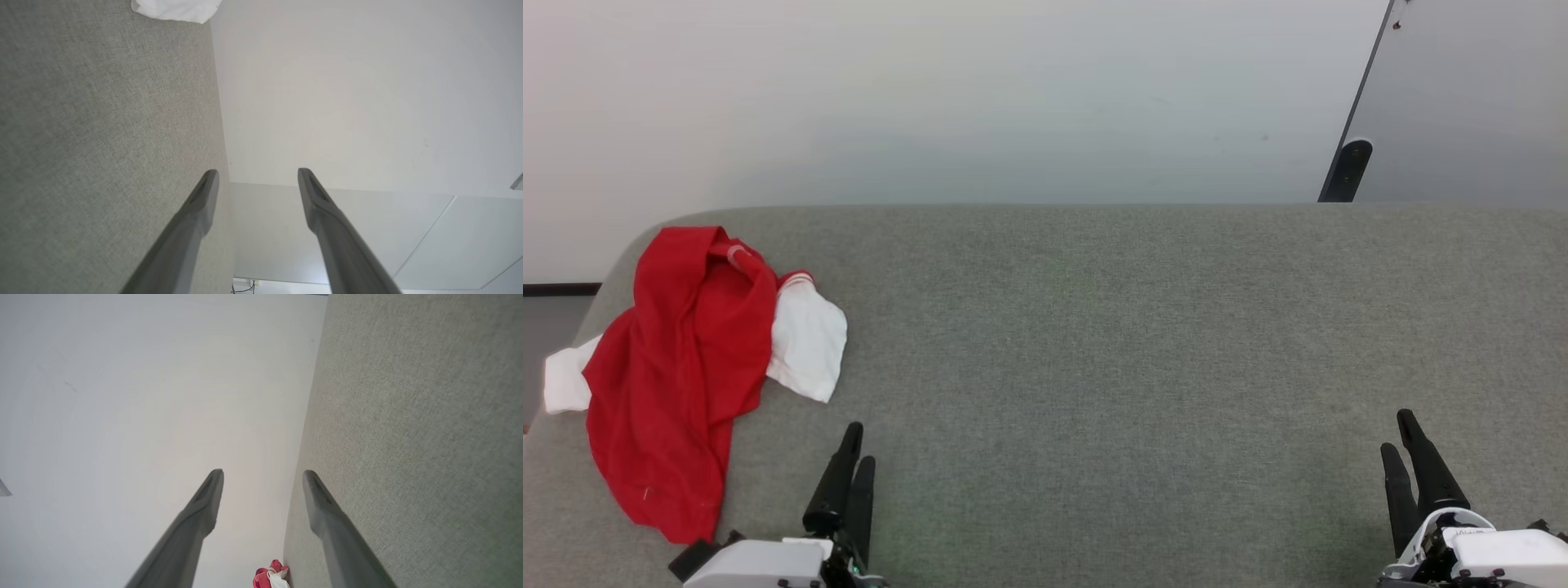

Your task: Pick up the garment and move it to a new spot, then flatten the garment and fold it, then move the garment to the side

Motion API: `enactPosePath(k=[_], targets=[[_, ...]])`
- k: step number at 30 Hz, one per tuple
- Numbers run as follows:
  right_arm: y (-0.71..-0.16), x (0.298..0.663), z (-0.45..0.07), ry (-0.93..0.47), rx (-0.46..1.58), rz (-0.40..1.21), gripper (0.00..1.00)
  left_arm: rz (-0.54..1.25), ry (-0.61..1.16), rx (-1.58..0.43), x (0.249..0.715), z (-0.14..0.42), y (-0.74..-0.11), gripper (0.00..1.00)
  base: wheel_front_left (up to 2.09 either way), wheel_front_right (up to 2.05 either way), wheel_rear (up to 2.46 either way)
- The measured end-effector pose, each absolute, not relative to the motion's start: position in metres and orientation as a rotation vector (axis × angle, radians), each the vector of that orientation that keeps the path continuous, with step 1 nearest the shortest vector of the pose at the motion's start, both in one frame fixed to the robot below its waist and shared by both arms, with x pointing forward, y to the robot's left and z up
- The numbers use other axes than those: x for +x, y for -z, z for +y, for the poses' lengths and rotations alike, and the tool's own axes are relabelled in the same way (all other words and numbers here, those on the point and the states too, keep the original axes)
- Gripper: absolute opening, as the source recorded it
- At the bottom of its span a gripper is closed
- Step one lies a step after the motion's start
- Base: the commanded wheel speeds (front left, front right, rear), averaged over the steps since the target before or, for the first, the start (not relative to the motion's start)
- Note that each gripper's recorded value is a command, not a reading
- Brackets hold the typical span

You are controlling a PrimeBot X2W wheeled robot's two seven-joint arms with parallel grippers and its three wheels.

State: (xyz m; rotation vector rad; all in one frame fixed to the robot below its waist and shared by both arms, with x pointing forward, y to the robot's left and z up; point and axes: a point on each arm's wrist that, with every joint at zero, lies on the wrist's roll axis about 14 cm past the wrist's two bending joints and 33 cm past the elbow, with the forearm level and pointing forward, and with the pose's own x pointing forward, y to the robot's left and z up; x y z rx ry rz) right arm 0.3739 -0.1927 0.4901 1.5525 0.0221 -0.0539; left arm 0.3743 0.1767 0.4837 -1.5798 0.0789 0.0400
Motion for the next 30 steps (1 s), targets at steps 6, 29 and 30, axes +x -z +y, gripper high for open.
enactPosePath(k=[6,29,30], targets=[[-0.493,0.372,-0.191,0.050,1.540,0.009,1.00,0.074,-0.024,-1.577,0.375,0.171,-0.489,1.00,0.00,0.00,0.00],[-0.506,0.367,-0.190,0.021,1.412,-0.029,1.00,0.037,0.023,-1.463,0.375,0.164,-0.506,1.00,0.00,0.00,0.00],[-0.507,0.367,-0.191,0.021,1.402,-0.033,1.00,0.035,0.025,-1.449,0.375,0.164,-0.507,1.00,0.00,0.00,0.00]])
